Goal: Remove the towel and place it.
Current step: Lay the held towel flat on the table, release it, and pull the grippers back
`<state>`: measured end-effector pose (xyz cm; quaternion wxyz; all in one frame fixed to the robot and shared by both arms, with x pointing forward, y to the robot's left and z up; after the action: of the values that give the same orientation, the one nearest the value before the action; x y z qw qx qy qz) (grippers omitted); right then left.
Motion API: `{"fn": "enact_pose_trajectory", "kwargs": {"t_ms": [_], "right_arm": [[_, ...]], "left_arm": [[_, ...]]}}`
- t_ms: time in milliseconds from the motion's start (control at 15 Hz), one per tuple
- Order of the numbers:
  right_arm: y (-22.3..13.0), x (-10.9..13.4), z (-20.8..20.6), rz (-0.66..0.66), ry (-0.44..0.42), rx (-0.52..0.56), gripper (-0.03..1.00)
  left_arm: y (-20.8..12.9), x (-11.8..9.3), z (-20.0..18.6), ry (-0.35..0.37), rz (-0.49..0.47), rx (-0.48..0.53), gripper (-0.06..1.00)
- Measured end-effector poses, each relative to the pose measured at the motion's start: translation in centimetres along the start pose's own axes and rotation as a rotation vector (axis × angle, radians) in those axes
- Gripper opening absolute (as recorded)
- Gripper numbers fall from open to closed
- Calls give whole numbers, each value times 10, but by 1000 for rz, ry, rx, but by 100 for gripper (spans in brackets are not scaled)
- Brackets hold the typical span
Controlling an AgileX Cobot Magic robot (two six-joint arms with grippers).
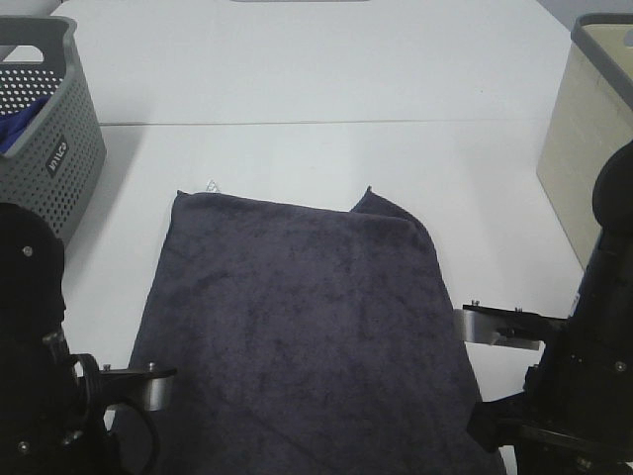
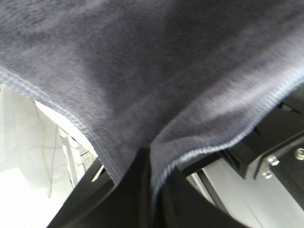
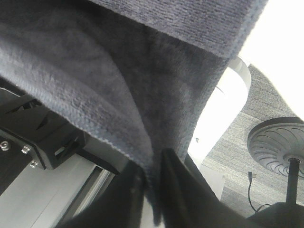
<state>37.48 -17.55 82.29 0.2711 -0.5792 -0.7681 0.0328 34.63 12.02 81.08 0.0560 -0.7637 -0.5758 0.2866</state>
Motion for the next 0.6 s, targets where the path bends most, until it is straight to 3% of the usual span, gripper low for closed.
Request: {"fn": "enact_pose_trajectory", "kwargs": {"t_ms": [133, 267, 333, 467, 600], "right_arm": [[-1, 0, 0, -2, 2, 6, 26], [-2, 1, 0, -1, 4, 13, 41], [-4, 1, 0, -1, 6, 20, 49], [-4, 1, 0, -1, 7, 24, 58], [-4, 2, -1, -12, 9, 27, 59]], "left_arm": [[1, -6, 0, -34, -24, -3, 22], [1, -15, -1, -83, -58, -5, 53], [0, -17, -1, -95, -64, 5, 62], [-3, -18, -1, -100, -61, 20, 69], [-7, -19, -1, -104, -43, 40, 70]]}}
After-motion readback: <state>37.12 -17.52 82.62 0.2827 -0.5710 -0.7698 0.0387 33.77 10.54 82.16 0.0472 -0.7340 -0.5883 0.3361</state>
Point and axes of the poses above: a point on each arm's last joint axis where the gripper is mounted, z pointing out along that axis toward the gripper, x along the wrist's bending axis when the last joint is at zero, y = z × x, the point moved 9 cm from there along z, pointing out along that axis toward the gripper, and after that the axes turned 1 degree about -z, right-handed, at the moved point
